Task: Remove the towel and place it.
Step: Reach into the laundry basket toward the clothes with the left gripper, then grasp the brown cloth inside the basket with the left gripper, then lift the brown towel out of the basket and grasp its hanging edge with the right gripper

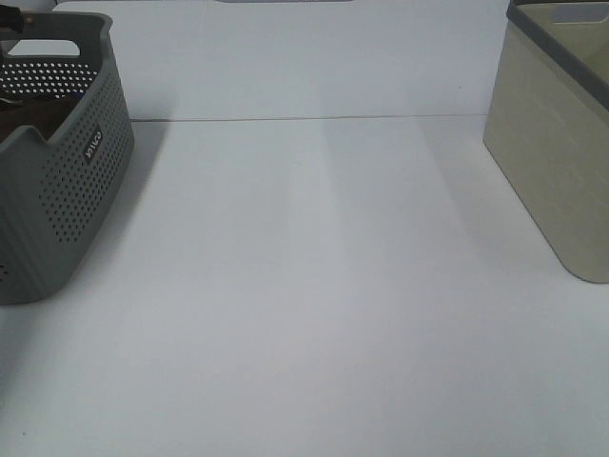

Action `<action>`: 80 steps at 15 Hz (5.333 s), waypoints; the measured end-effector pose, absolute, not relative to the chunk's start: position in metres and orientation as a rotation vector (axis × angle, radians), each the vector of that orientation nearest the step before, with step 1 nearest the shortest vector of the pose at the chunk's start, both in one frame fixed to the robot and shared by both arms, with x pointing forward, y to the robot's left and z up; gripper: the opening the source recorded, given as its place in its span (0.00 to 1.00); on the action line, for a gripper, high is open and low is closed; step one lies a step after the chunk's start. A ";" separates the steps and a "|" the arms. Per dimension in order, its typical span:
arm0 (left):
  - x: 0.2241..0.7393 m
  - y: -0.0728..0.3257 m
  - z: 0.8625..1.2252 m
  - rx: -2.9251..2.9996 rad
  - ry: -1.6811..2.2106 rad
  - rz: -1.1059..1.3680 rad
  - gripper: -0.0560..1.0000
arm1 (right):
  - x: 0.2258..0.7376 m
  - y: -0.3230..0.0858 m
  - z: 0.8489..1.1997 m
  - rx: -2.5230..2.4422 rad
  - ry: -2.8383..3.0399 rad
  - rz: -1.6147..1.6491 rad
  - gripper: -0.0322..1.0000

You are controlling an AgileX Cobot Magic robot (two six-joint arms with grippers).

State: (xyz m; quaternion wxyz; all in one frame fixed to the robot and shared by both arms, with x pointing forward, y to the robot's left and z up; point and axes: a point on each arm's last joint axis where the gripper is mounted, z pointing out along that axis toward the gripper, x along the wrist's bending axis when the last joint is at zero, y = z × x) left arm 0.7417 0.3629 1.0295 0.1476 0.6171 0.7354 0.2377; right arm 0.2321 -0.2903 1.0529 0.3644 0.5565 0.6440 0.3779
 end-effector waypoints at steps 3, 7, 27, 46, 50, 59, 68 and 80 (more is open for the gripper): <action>0.756 0.366 1.002 1.749 2.114 0.730 0.62 | 0.232 -0.290 1.053 1.432 1.657 0.972 0.76; 0.762 0.367 1.000 1.712 2.080 0.771 0.62 | 0.232 -0.290 1.053 1.432 1.657 0.972 0.76; 0.774 0.386 0.956 1.650 2.089 0.727 0.45 | 0.232 -0.290 1.053 1.432 1.657 0.972 0.76; 0.734 0.368 1.100 1.617 1.812 0.802 0.05 | 0.232 -0.290 1.053 1.432 1.657 0.972 0.76; 0.703 0.351 1.168 1.535 1.636 0.791 0.05 | 0.232 -0.290 1.053 1.432 1.657 0.972 0.76; 0.626 0.175 1.253 1.747 0.975 0.741 0.05 | 0.232 -0.290 1.053 1.432 1.657 0.972 0.76; 0.546 0.044 1.244 2.001 0.573 0.460 0.05 | 0.232 -0.290 1.053 1.432 1.658 0.978 0.76; 0.538 0.036 1.247 1.964 0.557 0.361 0.05 | 0.361 -0.249 1.053 1.552 2.141 1.352 0.75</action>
